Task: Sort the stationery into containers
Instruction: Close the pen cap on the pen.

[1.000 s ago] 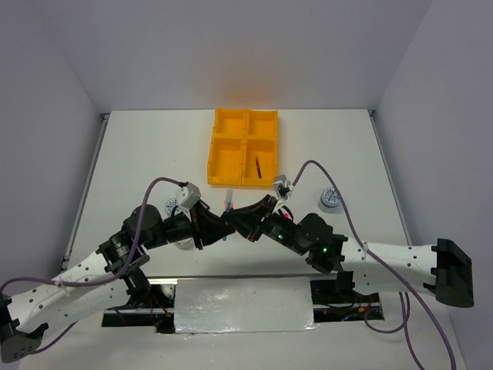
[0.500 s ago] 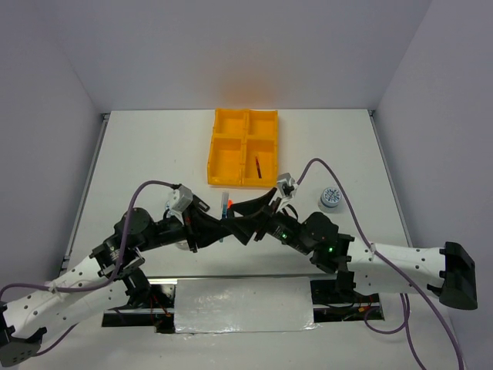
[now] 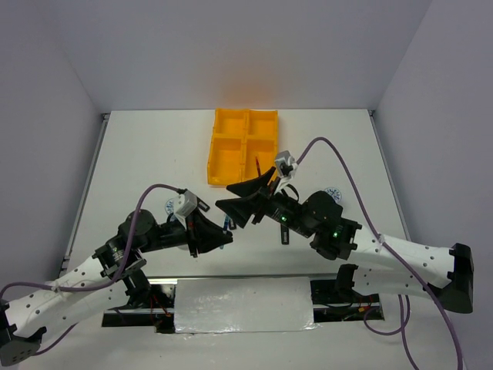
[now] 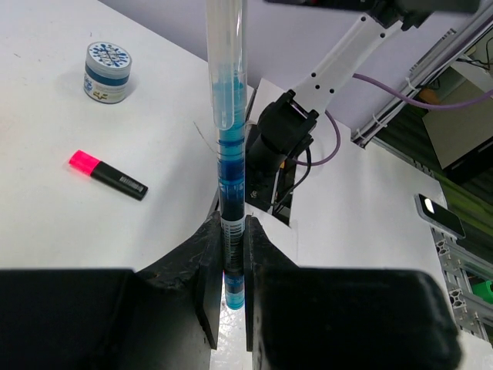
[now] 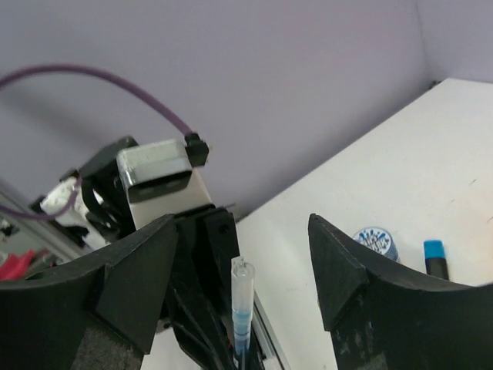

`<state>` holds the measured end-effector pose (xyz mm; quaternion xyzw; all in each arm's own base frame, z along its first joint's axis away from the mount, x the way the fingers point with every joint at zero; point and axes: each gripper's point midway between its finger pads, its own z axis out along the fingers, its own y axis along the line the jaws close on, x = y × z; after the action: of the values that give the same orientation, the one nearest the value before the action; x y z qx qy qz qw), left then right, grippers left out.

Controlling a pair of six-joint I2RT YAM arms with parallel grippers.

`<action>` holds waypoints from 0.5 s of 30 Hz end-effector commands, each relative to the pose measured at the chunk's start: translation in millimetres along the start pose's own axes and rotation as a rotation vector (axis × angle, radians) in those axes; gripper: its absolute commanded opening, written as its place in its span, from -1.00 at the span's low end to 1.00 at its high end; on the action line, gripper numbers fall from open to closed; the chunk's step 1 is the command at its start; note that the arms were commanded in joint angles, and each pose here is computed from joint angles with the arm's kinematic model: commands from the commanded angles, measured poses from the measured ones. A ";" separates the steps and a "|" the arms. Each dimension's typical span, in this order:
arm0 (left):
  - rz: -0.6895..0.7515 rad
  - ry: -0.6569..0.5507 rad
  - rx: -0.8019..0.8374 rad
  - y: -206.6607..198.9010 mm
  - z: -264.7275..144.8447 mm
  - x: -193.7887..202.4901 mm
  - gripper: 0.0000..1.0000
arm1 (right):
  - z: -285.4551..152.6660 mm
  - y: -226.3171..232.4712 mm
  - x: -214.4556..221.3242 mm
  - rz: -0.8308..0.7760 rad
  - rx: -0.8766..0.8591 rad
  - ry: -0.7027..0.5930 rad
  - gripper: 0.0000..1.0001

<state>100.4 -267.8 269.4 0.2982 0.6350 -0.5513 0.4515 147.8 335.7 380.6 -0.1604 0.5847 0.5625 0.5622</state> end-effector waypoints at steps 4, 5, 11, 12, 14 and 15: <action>0.036 -0.035 0.054 -13.0 0.3 -12.1 -1.00 | 4.1 17.1 7.6 -0.017 -0.093 0.058 0.25; 0.035 -0.037 0.053 -12.9 0.2 -12.6 -1.00 | 4.0 18.0 6.1 -0.015 -0.099 0.050 0.14; 0.034 -0.026 0.047 -11.9 1.2 -11.0 -1.00 | 2.0 18.7 5.8 -0.012 -0.107 0.040 -0.25; 0.035 -0.024 0.047 -12.2 1.2 -10.9 -1.00 | 2.1 19.5 4.9 -0.012 -0.110 0.040 -0.38; 0.039 -0.030 0.042 -12.0 0.8 -12.6 -1.00 | 2.7 19.0 7.2 -0.010 -0.110 0.045 -0.69; 0.039 -0.032 0.038 -11.5 0.8 -13.3 -1.00 | 2.4 19.4 8.2 -0.008 -0.112 0.048 -0.72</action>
<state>96.8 -268.9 268.1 0.3038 0.6342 -0.5532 0.4465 135.7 349.7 364.7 -0.2062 0.5906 0.5706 0.5321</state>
